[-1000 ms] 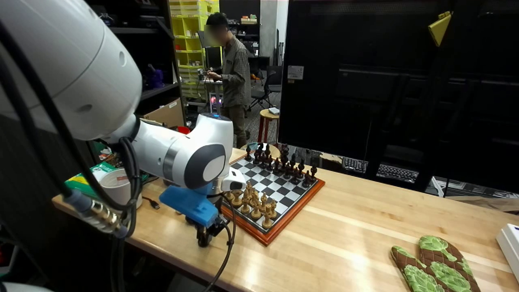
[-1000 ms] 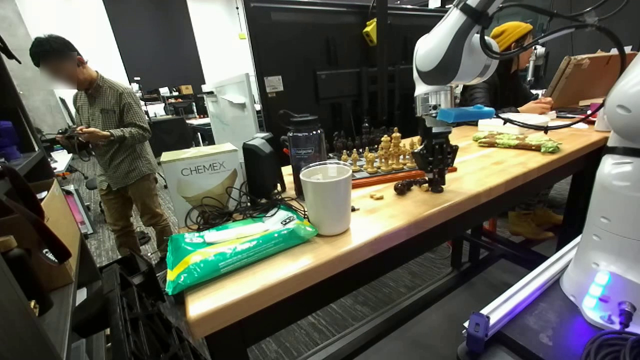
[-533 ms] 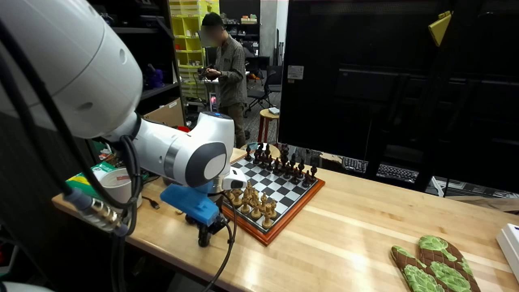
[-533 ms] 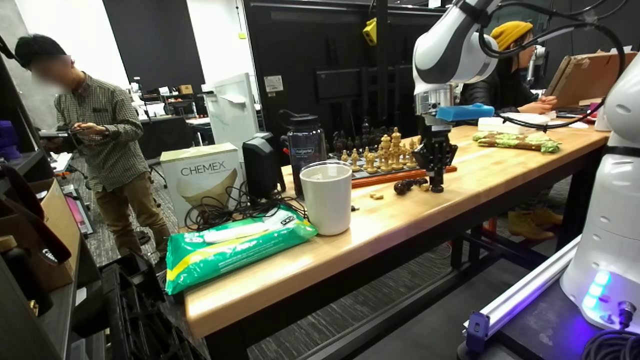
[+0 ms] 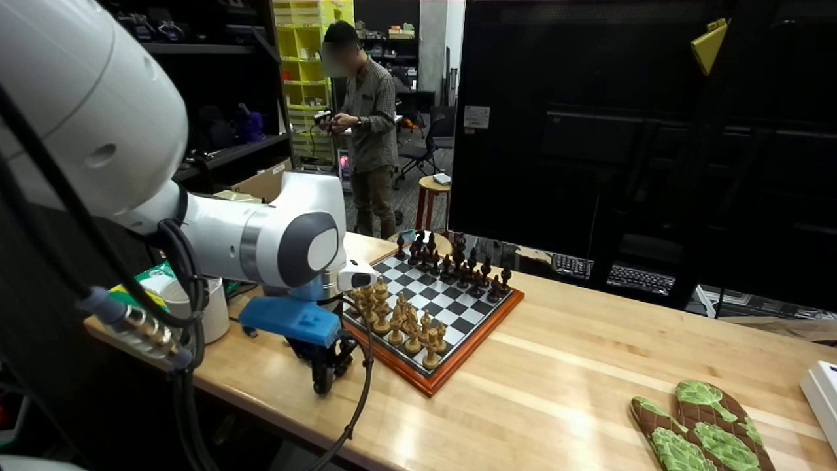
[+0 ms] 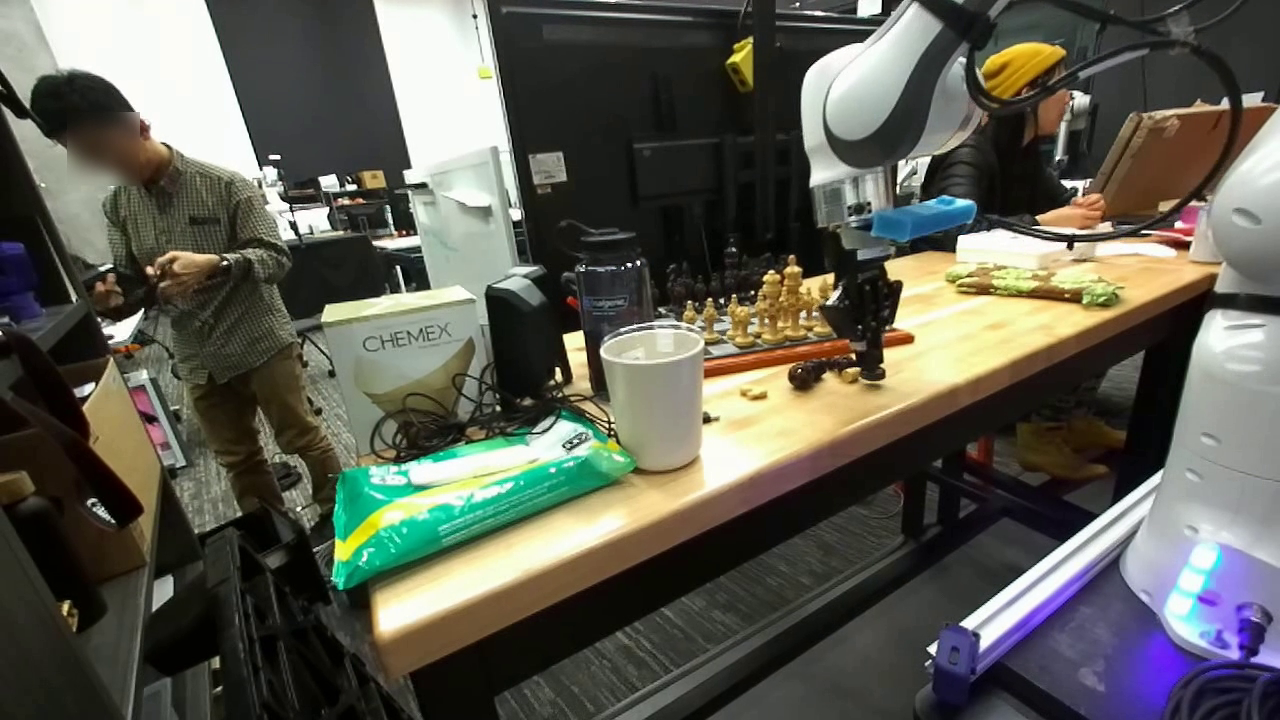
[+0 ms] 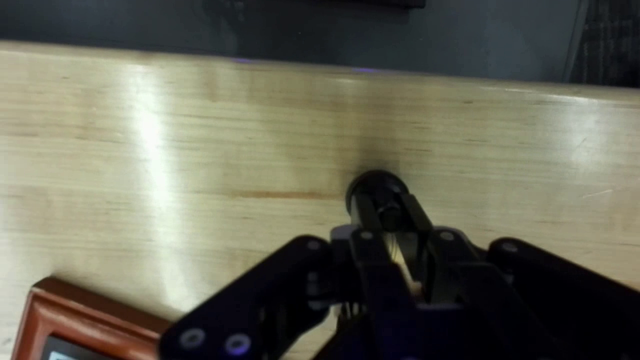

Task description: Pick up the rook chess piece and put it on the chess board

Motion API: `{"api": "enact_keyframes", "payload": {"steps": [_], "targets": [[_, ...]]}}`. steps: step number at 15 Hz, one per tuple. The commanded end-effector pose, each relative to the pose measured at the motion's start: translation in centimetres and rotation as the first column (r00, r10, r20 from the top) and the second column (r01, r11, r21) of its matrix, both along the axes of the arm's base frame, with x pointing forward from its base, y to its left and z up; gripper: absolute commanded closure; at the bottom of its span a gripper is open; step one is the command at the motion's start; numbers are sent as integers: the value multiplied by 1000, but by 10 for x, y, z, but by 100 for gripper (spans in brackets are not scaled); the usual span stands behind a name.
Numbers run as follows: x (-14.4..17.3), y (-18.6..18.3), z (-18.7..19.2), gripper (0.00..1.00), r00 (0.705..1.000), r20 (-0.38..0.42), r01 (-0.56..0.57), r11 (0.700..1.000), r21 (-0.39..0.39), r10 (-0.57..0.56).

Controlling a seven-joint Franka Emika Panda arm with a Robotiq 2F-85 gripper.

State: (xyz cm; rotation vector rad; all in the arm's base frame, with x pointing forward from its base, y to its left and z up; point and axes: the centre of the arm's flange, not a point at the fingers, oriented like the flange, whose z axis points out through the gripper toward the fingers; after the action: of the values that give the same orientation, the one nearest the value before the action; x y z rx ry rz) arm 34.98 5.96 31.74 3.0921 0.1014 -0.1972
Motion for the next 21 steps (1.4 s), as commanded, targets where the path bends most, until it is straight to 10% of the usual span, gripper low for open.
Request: {"api": "enact_keyframes", "payload": {"steps": [1, 9, 10, 21], "targets": [[-4, 16, 30, 96, 996, 23, -87, 994, -70, 89], [21, 35, 88, 96, 955, 126, -252, 959, -129, 268], [19, 33, 71, 84, 972, 99, -201, 973, -117, 213], [54, 52, 92, 96, 943, 90, -310, 943, -119, 322]]}}
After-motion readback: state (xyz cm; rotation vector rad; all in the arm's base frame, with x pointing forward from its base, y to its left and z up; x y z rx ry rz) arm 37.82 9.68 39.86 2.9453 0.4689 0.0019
